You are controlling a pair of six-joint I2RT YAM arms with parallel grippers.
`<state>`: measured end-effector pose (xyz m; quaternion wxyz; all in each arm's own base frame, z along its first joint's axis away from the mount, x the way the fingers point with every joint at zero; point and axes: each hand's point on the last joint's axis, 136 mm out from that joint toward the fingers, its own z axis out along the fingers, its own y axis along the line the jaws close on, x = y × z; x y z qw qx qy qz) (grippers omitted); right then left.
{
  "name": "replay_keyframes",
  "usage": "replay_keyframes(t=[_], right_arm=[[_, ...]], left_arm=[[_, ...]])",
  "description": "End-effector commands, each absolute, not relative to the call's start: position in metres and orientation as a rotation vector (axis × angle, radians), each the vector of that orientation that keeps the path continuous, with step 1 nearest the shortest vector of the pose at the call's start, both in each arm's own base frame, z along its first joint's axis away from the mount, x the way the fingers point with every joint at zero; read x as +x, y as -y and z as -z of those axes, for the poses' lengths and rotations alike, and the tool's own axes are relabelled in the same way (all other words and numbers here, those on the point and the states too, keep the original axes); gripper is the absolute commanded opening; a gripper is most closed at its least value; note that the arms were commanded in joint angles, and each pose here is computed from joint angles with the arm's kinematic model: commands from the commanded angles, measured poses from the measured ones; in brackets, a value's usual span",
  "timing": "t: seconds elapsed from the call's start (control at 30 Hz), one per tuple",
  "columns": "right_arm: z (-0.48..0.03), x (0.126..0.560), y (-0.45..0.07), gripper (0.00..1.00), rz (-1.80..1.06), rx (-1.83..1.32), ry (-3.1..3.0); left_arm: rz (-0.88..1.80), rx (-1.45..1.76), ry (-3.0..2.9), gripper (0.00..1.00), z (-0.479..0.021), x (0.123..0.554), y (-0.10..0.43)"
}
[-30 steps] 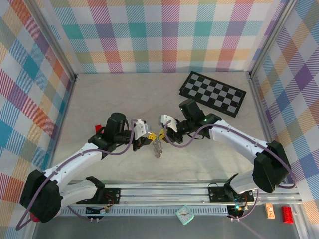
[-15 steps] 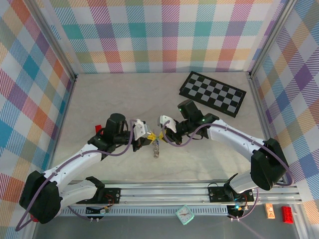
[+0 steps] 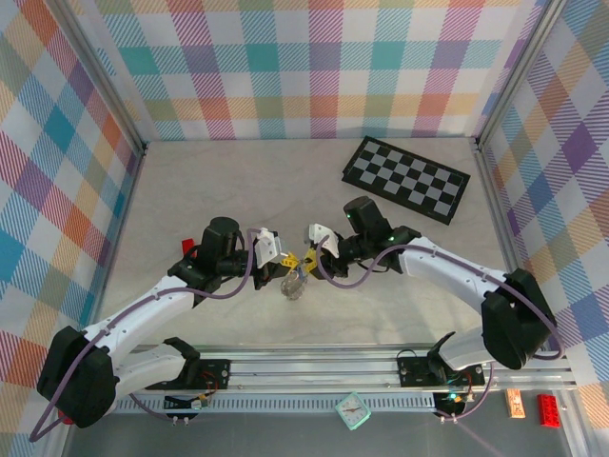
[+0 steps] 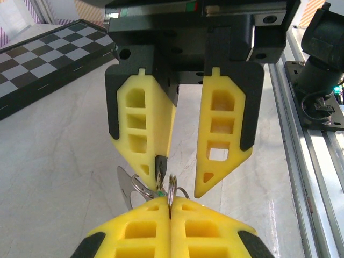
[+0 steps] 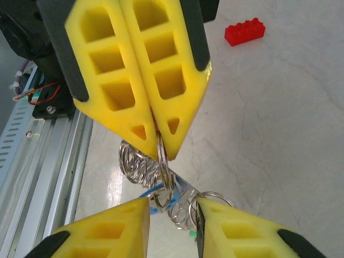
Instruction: Put the keys on the keyring
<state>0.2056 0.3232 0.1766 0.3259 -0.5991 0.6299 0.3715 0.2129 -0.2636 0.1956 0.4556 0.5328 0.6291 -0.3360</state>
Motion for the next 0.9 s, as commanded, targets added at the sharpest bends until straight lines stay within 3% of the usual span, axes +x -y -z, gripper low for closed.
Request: replay_keyframes(t=[0.0, 0.27, 0.5, 0.53, 0.63, 0.87], right_arm=[[-0.1924, 0.2033, -0.3278, 0.29, -1.013, -1.558, -1.568], [-0.1957, 0.2044, -0.3328, 0.22, -1.049, -1.537, -1.556], [-0.1967, 0.2062, -0.3343, 0.02, -1.046, -1.537, -1.561], [-0.1969, 0.206, -0.3334, 0.0, -1.037, -1.547, -1.567], [-0.1999, 0.2051, -0.3309, 0.0, -1.001, -1.588, -1.574], [-0.1959, 0.1976, -0.3268, 0.0, -0.885, -1.764, -1.598]], left_arm=[[0.866, 1.322, -1.483, 0.0, -0.2055, 0.2062, 0.2679], [0.868, 1.32, -1.481, 0.0, -0.2065, 0.2066, 0.2686], [0.863, 1.31, -1.496, 0.0, -0.2076, 0.2095, 0.2685], [0.855, 1.307, -1.507, 0.04, -0.207, 0.211, 0.268], [0.826, 1.32, -1.526, 0.14, -0.2052, 0.2128, 0.2659], [0.793, 1.379, -1.556, 0.16, -0.2024, 0.2127, 0.2636]])
